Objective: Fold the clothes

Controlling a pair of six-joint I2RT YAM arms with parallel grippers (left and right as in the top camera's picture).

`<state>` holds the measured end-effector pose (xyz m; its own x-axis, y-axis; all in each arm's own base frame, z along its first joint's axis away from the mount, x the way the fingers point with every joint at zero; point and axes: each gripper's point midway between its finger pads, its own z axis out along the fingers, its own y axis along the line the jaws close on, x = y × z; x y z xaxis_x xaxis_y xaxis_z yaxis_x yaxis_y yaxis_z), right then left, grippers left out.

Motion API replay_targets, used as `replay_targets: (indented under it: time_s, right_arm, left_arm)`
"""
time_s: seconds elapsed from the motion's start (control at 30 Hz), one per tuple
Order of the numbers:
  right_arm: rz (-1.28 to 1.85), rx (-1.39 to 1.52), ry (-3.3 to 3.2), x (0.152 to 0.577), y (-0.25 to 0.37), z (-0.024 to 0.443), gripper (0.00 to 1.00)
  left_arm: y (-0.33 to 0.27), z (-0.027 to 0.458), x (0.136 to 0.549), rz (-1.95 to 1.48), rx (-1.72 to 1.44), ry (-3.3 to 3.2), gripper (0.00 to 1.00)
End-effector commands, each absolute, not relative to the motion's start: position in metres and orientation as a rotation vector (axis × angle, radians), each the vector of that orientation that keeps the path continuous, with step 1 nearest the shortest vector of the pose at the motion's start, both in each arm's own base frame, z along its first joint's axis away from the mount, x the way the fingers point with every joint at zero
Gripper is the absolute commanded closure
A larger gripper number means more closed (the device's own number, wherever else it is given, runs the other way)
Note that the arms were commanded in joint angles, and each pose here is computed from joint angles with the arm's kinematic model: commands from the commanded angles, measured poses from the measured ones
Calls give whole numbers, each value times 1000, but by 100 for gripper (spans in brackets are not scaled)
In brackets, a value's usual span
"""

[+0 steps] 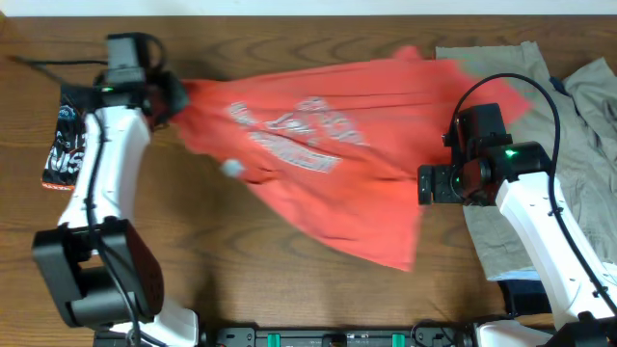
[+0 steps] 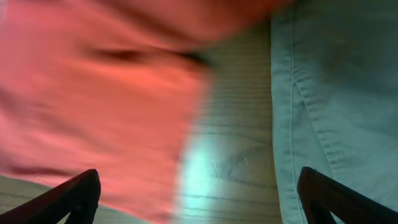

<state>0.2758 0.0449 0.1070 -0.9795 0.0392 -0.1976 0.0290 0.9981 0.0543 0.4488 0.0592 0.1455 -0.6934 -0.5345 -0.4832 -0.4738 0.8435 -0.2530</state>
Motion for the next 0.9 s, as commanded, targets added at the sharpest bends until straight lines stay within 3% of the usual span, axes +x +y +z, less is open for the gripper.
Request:
replay_targets:
  time_s: [0.0, 0.03, 0.1, 0.2, 0.4, 0.6, 0.87]
  right_arm:
    - [64, 88, 2907, 280, 40, 114, 1]
    - [64, 87, 2906, 281, 41, 115, 1]
    - [65, 87, 2902, 282, 41, 115, 1]
    - [67, 87, 2893, 284, 41, 115, 1]
    - [73, 86, 2866, 290, 42, 117, 1]
    - [65, 96, 2849, 294, 39, 118, 1]
    - [59, 133, 2851, 294, 31, 118, 1]
  left_arm:
    - [51, 150, 444, -259, -718, 2496, 20]
    - [40, 146, 437, -329, -712, 2534, 9]
    - [18, 140, 422, -454, -705, 2617, 2]
    - [-19, 129, 384, -603, -710, 2788, 2]
    - [-73, 99, 306, -588, -650, 3135, 2]
    - [-122, 66, 254, -518, -558, 3316, 2]
    - [-177, 23, 209, -407, -812, 3337, 2]
